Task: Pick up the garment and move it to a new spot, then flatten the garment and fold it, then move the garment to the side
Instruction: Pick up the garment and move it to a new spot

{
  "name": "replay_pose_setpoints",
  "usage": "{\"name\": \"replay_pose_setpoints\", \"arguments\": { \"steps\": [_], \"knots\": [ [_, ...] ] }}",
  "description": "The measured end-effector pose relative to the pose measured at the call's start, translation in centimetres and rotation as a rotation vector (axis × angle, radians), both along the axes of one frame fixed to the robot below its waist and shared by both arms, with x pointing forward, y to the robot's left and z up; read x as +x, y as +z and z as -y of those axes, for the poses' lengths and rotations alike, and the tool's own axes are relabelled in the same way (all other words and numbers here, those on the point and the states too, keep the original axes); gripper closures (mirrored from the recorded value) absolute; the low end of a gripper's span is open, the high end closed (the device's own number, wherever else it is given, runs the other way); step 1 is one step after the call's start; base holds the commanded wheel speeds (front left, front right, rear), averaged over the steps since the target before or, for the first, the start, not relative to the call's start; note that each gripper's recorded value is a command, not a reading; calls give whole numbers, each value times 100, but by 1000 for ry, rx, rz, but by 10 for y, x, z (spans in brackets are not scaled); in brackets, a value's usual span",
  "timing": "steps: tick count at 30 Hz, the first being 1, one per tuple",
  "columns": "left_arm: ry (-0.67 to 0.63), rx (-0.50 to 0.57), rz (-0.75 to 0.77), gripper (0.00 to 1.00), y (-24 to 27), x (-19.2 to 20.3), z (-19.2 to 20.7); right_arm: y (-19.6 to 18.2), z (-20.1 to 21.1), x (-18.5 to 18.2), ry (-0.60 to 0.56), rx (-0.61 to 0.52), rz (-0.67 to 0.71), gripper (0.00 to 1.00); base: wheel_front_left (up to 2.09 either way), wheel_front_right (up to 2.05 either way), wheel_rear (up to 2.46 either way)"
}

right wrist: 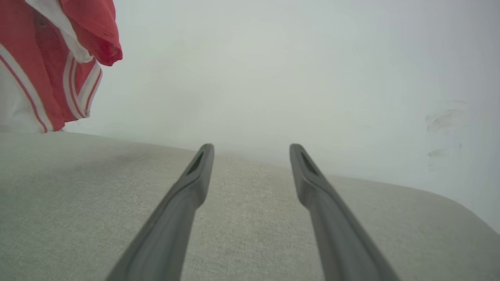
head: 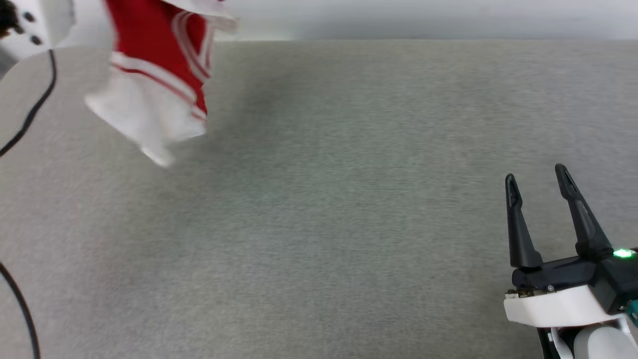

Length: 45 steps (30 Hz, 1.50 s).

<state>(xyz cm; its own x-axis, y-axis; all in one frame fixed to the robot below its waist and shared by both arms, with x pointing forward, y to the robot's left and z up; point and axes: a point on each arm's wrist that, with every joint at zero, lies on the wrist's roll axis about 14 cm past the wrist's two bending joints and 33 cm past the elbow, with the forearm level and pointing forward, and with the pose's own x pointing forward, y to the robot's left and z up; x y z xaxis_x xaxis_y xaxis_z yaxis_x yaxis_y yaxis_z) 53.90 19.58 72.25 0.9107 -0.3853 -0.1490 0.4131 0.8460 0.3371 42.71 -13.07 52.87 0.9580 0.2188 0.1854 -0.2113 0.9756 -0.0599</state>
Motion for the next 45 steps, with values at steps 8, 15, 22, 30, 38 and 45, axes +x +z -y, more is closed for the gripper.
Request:
{"name": "replay_pose_setpoints", "arguments": {
  "steps": [8,15,22,30,38,45],
  "knots": [
    [-274,7,27,100,0,-10,104,9,34,-18,-97,4,10,0,0,0,0],
    [-457,-18,-59,100,-53,-29,171,9,53,-28,-153,0,3,0,0,0,0],
    [-592,-15,-282,100,-157,-75,216,6,61,-31,-176,3,-10,0,0,0,0],
    [-686,3,-579,100,-269,-158,244,2,61,-31,-176,1,-21,0,0,0,0],
    [-700,-1,-761,100,-321,-218,254,-3,57,-30,-165,-3,-35,0,0,0,0],
    [-698,-69,-590,0,-292,-203,262,-5,51,-36,-148,3,-44,0,0,0,0]
  ]
}}
